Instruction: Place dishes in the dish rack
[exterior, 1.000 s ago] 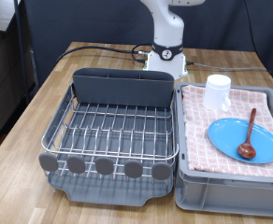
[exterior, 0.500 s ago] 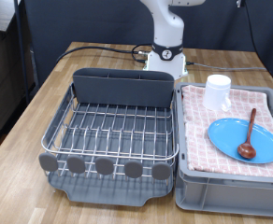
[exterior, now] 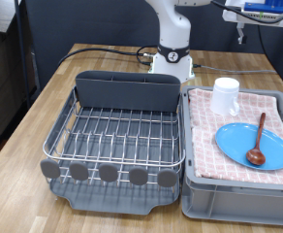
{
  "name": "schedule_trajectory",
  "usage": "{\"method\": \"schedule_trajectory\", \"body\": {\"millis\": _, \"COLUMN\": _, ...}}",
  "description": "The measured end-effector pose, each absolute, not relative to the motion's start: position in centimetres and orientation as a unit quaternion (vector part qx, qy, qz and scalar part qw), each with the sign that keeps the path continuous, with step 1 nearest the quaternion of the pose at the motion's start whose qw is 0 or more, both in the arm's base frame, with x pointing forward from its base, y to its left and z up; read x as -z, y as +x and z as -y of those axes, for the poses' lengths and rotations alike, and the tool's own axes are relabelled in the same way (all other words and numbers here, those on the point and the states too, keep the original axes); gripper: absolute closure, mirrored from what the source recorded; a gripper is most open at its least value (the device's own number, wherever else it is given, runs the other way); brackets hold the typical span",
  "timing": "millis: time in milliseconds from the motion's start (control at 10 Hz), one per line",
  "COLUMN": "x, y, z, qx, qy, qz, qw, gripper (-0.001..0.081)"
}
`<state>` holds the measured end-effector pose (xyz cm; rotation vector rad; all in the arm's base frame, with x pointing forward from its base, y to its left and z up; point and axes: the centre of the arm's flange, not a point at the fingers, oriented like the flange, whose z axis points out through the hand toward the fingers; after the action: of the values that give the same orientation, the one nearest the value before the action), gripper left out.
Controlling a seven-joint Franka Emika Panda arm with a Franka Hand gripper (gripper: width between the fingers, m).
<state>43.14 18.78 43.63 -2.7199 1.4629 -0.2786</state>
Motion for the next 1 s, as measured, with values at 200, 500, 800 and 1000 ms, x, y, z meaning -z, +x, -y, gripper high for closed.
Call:
{"method": "schedule_trajectory", "body": {"millis": 200, "x": -43.3, "y": 43.6, "z": -19.0, "qx": 0.111, "qy": -0.876, "qz": -0.467, "qw": 0.042, "gripper": 0.0003}}
{"method": "schedule_trajectory", "body": {"millis": 500, "x": -40.5, "y": 44.0, "z": -19.7, "qx": 0.138, "qy": -0.868, "qz": -0.475, "qw": 0.040, "gripper": 0.0003}}
{"method": "schedule_trajectory", "body": {"millis": 800, "x": -37.9, "y": 44.1, "z": -20.6, "qx": 0.136, "qy": -0.860, "qz": -0.491, "qw": 0.020, "gripper": 0.0003}}
{"method": "schedule_trajectory", "body": {"millis": 1000, "x": -36.2, "y": 44.5, "z": -20.9, "qx": 0.131, "qy": -0.862, "qz": -0.489, "qw": 0.027, "gripper": 0.0003}}
